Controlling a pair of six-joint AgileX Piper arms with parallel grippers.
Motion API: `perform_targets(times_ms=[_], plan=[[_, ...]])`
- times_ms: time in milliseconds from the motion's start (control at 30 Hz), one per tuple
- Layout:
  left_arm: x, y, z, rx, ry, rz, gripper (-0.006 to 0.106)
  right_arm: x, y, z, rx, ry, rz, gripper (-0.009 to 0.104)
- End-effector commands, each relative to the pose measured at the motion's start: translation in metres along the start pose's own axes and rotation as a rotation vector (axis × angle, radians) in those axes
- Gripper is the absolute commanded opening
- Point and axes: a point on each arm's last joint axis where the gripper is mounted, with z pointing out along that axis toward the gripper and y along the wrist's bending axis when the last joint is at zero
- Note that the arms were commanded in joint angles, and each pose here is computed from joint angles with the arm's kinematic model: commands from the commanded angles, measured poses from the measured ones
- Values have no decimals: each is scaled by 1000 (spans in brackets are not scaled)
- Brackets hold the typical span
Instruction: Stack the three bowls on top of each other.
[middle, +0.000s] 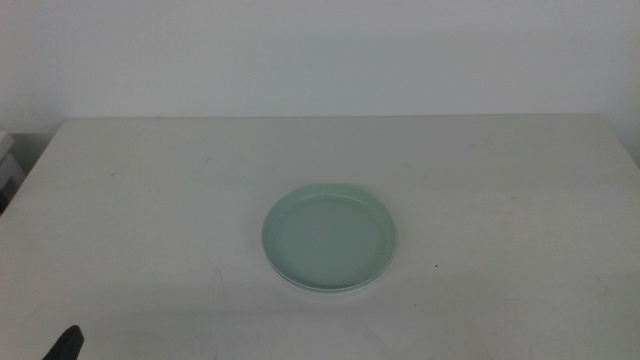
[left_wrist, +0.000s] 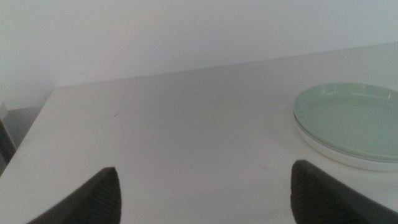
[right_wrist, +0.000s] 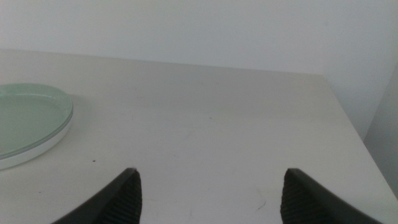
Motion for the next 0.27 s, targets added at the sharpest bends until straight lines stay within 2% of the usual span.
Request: perform_targets(times_ms=[0, 233], plan=[[-10, 0, -2, -2, -106, -18, 105, -17, -1, -6, 12, -133, -19, 57], [-10, 0, -2, -2, -106, -18, 105, -10, -1, -3, 12, -110, -20, 57]])
